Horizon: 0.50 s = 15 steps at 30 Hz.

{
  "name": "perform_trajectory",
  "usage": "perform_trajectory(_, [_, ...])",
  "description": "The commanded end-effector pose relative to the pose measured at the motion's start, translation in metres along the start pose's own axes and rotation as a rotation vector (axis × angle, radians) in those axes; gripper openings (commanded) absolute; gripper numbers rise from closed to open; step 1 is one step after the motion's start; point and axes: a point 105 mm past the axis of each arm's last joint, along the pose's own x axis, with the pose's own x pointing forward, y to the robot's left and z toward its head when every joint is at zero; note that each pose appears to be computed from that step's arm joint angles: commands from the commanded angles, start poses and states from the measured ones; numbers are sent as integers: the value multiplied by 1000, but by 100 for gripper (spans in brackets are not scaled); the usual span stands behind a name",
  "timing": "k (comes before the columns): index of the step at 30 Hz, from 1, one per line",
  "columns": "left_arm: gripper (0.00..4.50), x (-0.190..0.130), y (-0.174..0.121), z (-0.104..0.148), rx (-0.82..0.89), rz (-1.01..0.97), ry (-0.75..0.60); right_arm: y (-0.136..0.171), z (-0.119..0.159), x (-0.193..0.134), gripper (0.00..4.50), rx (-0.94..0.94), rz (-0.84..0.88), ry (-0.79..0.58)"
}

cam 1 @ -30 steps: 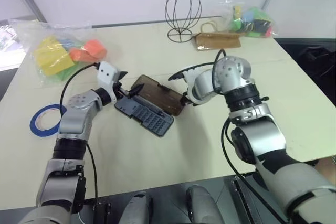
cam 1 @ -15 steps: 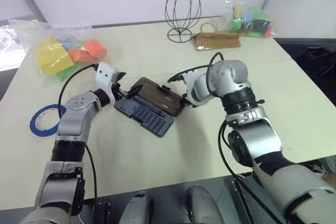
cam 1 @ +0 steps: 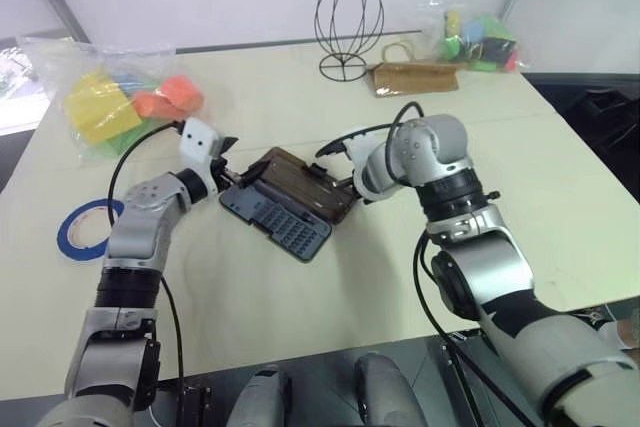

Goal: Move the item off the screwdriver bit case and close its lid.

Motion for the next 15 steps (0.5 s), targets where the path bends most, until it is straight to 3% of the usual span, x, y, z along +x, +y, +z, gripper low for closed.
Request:
perform_trajectory(1, [450, -5, 8, 21, 39, 20, -59, 11, -1, -3, 5, -71, 44, -27])
perform_trajectory(7, [450, -4, 9, 23, 44, 22, -62, 22, 10, -9, 5, -233, 118, -200])
perform_trajectory(15, [450, -7, 12, 27, 58, 30, -67, 31, -4, 0, 5, -396, 263, -151])
